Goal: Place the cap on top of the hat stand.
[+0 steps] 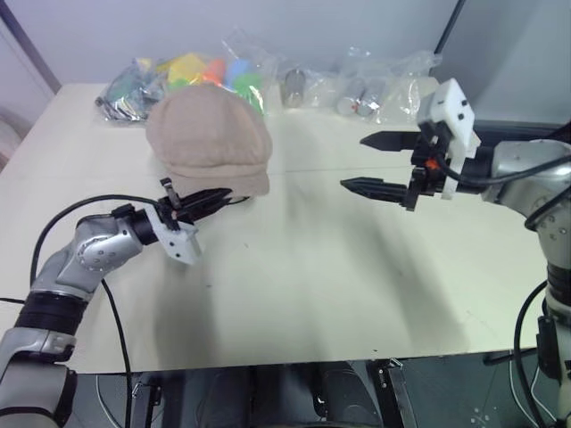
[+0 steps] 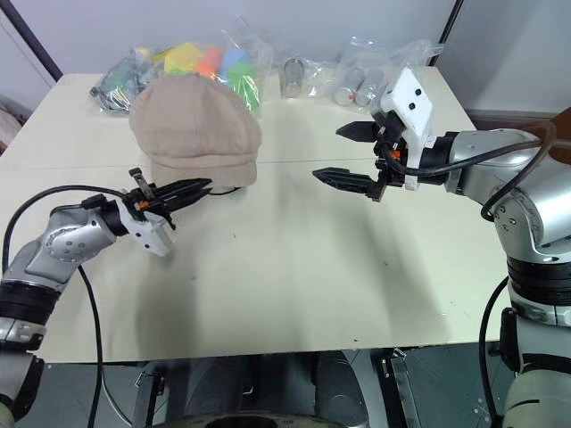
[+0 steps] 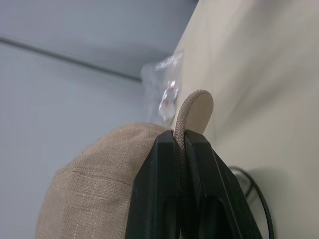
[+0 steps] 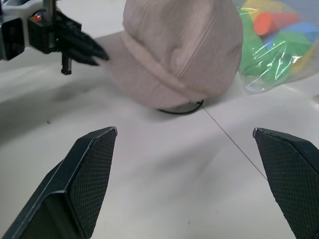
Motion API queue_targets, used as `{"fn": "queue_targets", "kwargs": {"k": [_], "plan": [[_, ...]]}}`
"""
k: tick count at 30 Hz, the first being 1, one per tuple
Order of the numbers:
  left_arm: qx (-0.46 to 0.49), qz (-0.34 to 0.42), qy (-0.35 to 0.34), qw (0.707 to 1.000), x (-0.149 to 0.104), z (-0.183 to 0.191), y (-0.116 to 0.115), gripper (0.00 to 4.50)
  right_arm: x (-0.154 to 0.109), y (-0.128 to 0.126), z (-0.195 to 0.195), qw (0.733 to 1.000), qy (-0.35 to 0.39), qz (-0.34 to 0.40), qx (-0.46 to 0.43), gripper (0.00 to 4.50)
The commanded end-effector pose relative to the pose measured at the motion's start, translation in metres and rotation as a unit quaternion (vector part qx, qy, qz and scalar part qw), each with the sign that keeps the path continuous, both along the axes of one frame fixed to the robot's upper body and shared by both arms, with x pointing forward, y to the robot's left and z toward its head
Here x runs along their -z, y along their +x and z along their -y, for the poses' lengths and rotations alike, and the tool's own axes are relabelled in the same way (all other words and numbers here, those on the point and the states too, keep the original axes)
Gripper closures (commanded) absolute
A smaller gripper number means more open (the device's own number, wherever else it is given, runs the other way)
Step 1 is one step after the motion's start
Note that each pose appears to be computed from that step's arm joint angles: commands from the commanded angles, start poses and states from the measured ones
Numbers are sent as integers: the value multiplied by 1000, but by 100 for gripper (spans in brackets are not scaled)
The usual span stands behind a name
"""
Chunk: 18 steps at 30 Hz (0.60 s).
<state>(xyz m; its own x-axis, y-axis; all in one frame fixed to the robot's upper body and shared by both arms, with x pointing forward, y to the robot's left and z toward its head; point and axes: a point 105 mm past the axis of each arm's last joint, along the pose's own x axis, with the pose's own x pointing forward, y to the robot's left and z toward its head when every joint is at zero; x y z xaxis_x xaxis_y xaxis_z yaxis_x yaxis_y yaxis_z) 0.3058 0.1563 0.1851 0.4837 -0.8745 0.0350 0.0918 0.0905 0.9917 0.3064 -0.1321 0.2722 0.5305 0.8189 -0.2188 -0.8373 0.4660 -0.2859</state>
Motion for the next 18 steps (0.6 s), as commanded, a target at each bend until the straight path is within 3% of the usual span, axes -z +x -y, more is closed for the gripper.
{"fn": "queue_targets", "kwargs": {"k": [1,11,18], "plan": [[31,15,5,999,-7,1,-8,447,-15,-5,-2,999,6,30,-11,0],[37,34,6,999,-11,-26,-11,447,-21,-31,-3,995,44,-18,-88,0],[33,47,16,998,-13,-44,-13,447,-23,-30,-1,995,43,-20,-90,0]]}}
